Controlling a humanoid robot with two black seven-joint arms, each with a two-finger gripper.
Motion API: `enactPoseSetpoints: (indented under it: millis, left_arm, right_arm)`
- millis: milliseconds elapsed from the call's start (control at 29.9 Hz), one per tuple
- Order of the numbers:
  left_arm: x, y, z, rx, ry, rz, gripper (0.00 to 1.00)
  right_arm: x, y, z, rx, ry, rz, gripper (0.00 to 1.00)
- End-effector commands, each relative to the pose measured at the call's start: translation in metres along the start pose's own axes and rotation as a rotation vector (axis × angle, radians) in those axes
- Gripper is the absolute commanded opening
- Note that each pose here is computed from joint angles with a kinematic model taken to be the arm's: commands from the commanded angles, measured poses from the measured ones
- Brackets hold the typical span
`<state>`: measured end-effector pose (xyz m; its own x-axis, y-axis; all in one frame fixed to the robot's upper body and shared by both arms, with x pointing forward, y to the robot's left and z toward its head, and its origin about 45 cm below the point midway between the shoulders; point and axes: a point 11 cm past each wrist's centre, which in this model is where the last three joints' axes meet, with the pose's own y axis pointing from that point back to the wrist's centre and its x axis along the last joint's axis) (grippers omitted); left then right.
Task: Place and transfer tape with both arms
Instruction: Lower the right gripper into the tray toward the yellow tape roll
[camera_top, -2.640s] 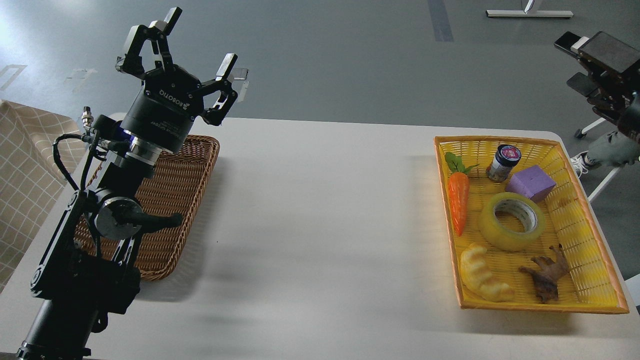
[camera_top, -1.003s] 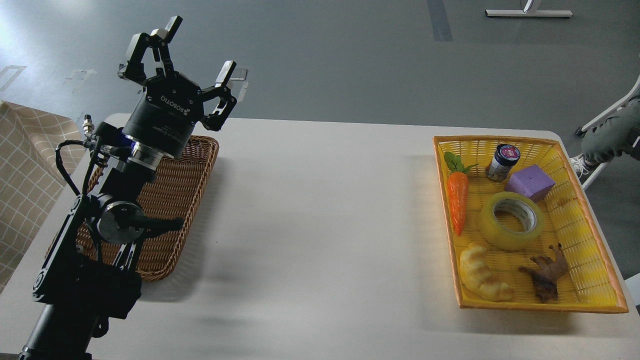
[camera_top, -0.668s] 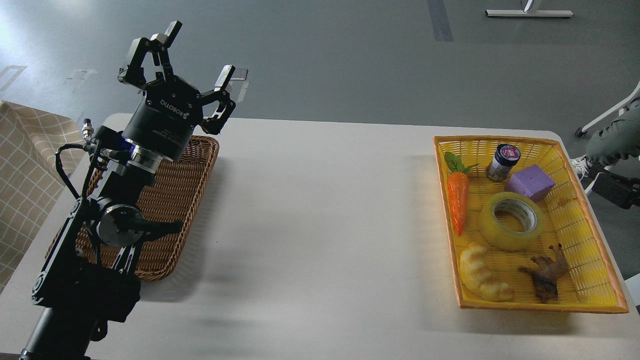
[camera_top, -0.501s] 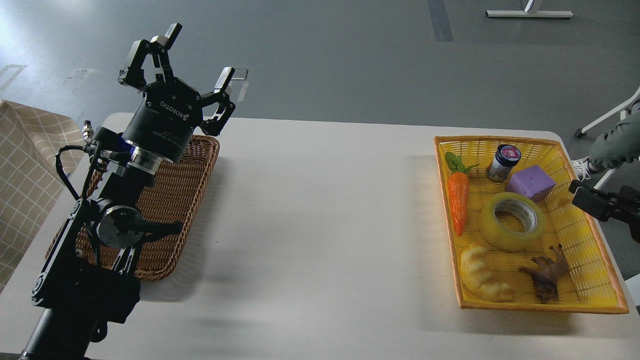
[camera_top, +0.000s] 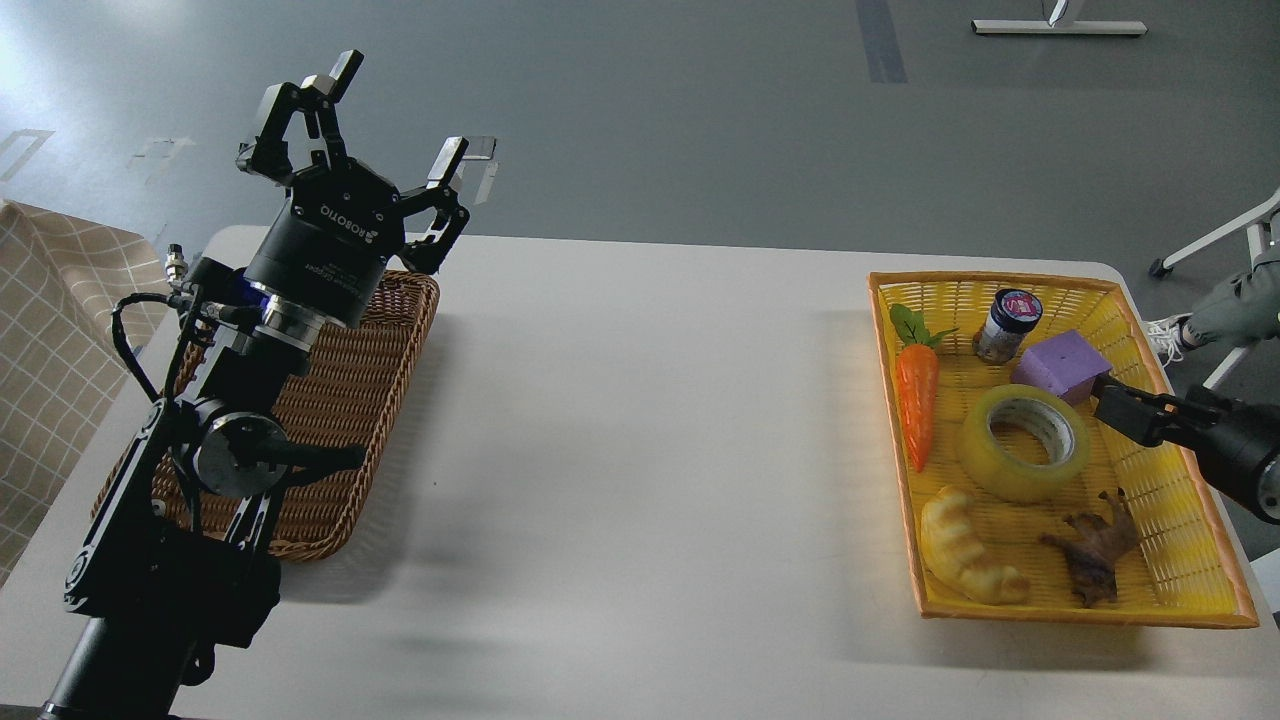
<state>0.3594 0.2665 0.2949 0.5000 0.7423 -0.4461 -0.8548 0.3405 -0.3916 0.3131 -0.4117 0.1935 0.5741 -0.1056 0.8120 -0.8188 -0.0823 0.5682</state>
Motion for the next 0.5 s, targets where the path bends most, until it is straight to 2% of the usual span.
enactPoseSetpoints:
  millis: [0,468]
  left_arm:
    - [0.0,0.0,0.0,0.001,0.0,-0.001,0.98]
    - [0.002,0.0,0.001,0.004,-0.006,0.001,0.98]
  right_arm:
    - [-0.003,-0.011,-0.008,0.009,0.011,-0.017,0.98]
    - [-0.019,-0.024,-0.024,0.013,0.0,-0.048,0.97]
